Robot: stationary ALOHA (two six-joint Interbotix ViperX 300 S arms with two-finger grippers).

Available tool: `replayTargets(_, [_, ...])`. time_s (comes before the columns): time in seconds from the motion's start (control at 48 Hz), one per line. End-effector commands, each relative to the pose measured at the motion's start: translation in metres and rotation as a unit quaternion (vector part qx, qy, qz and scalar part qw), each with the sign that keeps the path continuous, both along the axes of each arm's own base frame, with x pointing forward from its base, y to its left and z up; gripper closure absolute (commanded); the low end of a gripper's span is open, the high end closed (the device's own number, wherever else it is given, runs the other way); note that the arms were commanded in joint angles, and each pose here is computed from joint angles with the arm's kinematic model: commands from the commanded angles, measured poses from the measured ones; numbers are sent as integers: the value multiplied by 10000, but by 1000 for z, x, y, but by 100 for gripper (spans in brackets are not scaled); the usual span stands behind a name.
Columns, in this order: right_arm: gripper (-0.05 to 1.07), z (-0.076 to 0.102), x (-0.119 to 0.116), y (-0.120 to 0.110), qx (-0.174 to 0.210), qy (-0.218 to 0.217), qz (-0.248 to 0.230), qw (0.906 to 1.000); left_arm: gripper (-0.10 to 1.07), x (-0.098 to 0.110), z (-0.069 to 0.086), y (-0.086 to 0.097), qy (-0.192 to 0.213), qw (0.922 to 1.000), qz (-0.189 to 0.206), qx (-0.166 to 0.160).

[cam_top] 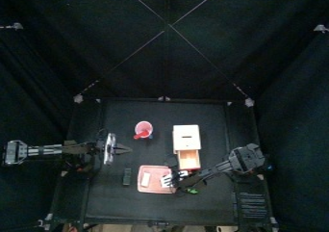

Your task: Grab salmon

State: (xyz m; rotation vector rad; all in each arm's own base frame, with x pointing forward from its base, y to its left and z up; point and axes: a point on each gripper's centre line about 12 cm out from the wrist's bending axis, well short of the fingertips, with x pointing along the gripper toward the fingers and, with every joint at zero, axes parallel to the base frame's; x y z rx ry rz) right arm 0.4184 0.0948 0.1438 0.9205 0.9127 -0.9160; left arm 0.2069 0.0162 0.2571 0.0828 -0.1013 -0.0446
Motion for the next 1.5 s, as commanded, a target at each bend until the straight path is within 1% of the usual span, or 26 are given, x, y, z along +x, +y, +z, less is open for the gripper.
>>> replayTargets(0.0, [15, 8, 10, 2, 128, -259, 25, 9996, 59, 2, 5, 1, -77, 10000, 15, 1])
replayTargets(0.167, [15, -6, 14, 2, 163, -241, 58, 9996, 59, 1, 5, 1, -69, 10000, 15, 0])
replayTargets(0.479, [15, -19, 15, 2, 167, -121, -16, 9998, 59, 1, 4, 1, -62, 10000, 19, -1])
replayTargets(0.771, [15, -22, 21, 4, 132, -110, 55, 9998, 59, 1, 4, 1, -54, 10000, 15, -4])
replayTargets(1.479, [16, -30, 19, 3, 108, 11, 32, 9999, 59, 1, 4, 2, -66, 10000, 38, -51])
